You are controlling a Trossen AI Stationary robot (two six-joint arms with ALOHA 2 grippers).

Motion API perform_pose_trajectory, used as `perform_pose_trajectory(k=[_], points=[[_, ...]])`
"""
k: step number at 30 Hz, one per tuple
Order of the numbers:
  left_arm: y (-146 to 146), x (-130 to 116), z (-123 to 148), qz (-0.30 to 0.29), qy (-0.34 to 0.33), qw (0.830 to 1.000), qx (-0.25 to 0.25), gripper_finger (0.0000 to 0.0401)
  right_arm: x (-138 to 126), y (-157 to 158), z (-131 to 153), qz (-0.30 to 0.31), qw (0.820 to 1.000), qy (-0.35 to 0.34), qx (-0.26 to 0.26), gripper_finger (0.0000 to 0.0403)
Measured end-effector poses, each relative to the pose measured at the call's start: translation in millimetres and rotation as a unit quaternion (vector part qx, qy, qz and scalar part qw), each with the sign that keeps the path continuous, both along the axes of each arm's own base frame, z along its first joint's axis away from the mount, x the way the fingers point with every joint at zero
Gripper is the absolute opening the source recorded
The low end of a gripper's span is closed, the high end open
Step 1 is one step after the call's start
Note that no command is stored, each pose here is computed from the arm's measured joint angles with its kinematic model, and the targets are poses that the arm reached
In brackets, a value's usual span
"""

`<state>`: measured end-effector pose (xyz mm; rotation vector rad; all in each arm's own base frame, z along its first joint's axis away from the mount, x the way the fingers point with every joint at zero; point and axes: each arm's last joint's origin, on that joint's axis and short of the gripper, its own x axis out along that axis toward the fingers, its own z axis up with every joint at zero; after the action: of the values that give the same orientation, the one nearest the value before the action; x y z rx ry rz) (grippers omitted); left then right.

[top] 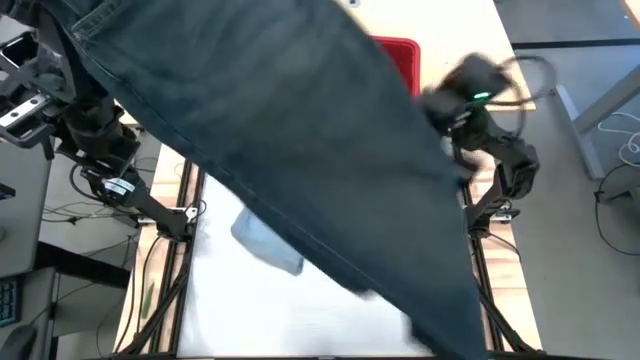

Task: Fold laundry
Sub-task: Fold the black pants from the red laundry bin

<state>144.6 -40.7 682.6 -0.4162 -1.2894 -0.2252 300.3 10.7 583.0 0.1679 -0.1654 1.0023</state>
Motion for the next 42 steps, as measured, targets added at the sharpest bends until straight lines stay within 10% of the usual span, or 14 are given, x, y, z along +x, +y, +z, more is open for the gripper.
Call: perform_pose_trajectory(k=[5, 11, 19, 24, 32, 42], points=[[0, 1, -1, 0.008, 0.013, 1.0, -0.01, 0.0008, 9, -16, -53, -0.202, 0.958, 0.183, -0.093, 0.0018], [2, -2, 0, 0.021, 0.014, 0.999, -0.023, 0.0009, -28, -34, -55, -0.443, 0.845, 0.249, -0.167, 0.0017], [1, 5, -2, 0.014, 0.029, 0.999, -0.034, 0.0009, -57, -60, -44, -0.608, 0.734, 0.235, -0.191, 0.0017], [-2, 17, -5, -0.012, 0.04, 0.998, -0.043, 0.0009, -32, -89, -56, -0.539, 0.794, 0.242, -0.14, 0.0017], [-7, 34, -10, -0.047, 0.05, 0.996, -0.053, 0.0009, 58, -87, -143, -0.517, 0.836, 0.182, -0.03, 0.0017], [-9, 43, -13, -0.03, 0.072, 0.995, -0.062, 0.0009, 148, -74, -233, -0.503, 0.84, 0.101, 0.174, 0.0017]])
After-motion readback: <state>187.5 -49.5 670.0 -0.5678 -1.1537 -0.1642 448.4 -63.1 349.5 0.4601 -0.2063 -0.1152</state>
